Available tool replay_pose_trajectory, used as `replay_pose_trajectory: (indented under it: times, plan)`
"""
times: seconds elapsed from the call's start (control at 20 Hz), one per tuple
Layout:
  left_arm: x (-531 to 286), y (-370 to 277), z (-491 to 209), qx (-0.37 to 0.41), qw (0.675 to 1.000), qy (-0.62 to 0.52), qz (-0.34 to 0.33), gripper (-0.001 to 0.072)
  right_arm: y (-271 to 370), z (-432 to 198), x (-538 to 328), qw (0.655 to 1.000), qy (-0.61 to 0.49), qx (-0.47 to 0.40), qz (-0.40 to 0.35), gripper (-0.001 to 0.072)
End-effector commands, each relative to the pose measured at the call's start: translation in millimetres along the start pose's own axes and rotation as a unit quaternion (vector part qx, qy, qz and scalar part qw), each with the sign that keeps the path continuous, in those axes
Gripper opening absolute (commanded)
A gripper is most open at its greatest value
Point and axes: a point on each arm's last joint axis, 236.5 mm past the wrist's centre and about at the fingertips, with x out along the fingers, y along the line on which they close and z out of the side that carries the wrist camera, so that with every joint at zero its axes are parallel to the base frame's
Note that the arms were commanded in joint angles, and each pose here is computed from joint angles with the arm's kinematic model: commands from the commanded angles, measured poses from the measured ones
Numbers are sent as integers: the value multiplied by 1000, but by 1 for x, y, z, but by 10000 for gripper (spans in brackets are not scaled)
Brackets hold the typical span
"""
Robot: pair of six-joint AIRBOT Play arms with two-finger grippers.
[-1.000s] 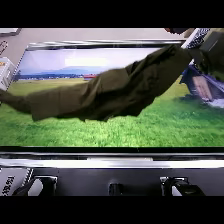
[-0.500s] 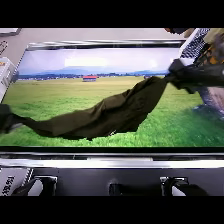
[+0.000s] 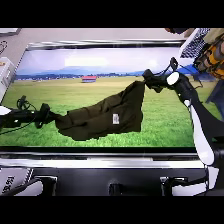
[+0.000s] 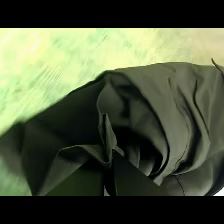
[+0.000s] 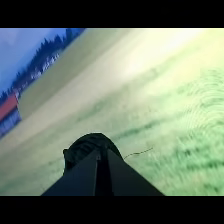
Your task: Fold the clothes and pants, and hang the long-sleeved shirts on hangers.
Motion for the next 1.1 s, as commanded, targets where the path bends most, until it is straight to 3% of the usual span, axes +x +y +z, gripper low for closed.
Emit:
replay_pose_trajectory:
  times: [0.0,0.3,0.35,0.45,0.5,0.55,0.6,0.75,0.85,1.05]
  plan:
    - [28,-6,42,-23,997,-59,-53,12,13,49,10,992,-109,36,49,35]
    - [48,5,59,-55,994,-85,-47,13,-3,16,38,997,-61,33,25,37]
    - [50,7,58,-57,994,-83,-45,13,-9,9,42,998,-48,33,18,71]
    - [49,9,61,-59,994,-87,-44,19,-15,-6,43,999,-14,29,5,281]
    - [48,10,63,-61,993,-88,-45,77,-15,-13,39,1000,3,13,0,399]
    - [44,9,65,-59,993,-89,-47,180,-14,-21,31,1000,26,0,-4,479]
    - [38,7,68,-50,994,-88,-53,262,-18,-24,18,999,48,-3,-13,489]
    - [-3,5,85,-46,991,-90,-83,282,-41,-9,-41,995,92,-9,-38,533]
    - [-41,14,91,-28,990,-102,-98,475,-64,6,-85,992,113,-28,-51,541]
    - [-87,65,77,-13,994,-103,-34,482,-118,-32,-133,977,195,-28,-79,553]
